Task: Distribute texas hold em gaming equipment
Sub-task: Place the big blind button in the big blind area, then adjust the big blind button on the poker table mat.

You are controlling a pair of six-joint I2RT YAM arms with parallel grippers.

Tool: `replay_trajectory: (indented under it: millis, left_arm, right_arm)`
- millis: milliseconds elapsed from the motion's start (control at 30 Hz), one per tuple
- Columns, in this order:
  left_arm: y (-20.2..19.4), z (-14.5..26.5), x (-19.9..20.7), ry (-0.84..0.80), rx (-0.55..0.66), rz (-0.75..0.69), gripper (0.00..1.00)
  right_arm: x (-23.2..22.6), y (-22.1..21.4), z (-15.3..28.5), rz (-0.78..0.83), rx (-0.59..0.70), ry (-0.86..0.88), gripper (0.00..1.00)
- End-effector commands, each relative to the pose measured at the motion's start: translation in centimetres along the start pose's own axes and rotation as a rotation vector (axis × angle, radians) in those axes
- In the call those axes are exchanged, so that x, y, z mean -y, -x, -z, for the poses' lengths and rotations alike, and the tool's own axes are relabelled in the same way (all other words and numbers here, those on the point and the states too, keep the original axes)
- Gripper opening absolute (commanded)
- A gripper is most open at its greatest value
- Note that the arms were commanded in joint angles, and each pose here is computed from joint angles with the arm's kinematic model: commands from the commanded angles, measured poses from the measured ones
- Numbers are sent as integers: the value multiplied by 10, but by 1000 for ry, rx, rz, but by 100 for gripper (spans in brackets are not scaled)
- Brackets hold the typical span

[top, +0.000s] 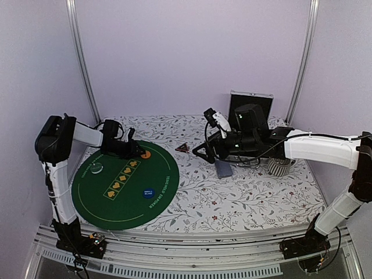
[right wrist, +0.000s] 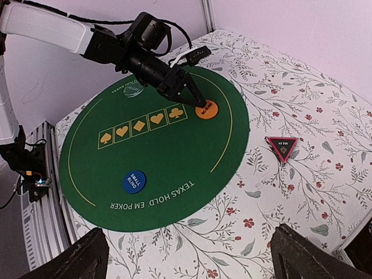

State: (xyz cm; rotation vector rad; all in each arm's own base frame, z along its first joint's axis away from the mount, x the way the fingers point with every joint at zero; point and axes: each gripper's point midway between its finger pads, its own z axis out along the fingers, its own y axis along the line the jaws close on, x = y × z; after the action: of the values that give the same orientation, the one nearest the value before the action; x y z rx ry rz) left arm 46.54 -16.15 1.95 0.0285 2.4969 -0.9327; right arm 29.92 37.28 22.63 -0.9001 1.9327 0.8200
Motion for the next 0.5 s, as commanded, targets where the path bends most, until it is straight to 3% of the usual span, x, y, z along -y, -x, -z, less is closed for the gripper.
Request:
replay_trajectory:
  millis: [0, 167, 467]
  left_arm:
    - [9, 5, -13, 75, 20, -16, 38]
    - [21, 17, -14, 138, 57, -55, 51]
    - [39, 54, 18, 201, 156, -148, 53]
  right_arm:
    - [0, 3, 0, -9, -5, 1, 99]
    - [4, 2, 2, -15, -12, -30, 99]
    - [18, 10, 19, -41, 10, -137, 99]
